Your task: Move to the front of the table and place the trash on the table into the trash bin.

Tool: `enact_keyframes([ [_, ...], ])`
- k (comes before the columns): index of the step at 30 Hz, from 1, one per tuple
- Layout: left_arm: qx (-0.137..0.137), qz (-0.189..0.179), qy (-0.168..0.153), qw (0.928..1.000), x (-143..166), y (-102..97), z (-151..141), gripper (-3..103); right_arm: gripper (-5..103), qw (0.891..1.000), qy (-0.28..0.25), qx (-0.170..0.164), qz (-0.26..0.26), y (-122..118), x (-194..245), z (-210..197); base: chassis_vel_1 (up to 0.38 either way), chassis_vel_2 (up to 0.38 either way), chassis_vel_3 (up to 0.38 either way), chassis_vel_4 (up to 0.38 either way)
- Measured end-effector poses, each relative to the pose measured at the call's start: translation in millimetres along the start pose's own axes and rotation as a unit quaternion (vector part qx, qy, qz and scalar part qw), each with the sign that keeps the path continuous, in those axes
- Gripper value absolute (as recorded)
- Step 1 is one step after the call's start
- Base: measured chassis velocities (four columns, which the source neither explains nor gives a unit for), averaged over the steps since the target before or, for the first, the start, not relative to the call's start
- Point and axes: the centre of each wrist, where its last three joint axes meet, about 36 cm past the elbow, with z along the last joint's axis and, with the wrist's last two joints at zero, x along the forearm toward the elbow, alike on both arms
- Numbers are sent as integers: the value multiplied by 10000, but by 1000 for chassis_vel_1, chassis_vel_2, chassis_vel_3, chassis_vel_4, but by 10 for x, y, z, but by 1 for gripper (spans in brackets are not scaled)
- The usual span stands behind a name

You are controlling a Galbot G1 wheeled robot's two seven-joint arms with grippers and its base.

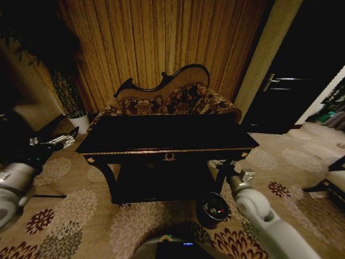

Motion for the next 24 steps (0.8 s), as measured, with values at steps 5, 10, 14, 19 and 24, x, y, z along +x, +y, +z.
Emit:
enact_keyframes([
  [5, -45, 97, 5, 9999, 39, -42, 14, 100, 100, 9994, -304, 38, -136, 90, 170, -295, 0, 0, 0, 0],
  [10, -78, 121, -13, 9999, 32, -46, -2, 100, 100, 9991, -403, 51, -84, 87, 186, -361, 0, 0, 0, 0],
  [14, -137, 95, 0, 9999, 28, -44, 6, 100, 100, 9988, -447, 156, 124, 49, 117, -349, 0, 0, 0, 0],
  [19, -148, 105, 14, 9998, 35, -54, 15, 100, 100, 9980, -394, 310, 378, -61, -9, -285, 0, 0, 0, 0],
  [24, -162, 102, 32, 9998, 35, -57, 26, 100, 100, 9978, -406, 338, 403, -82, -37, -290, 32, -33, -35, 35],
])
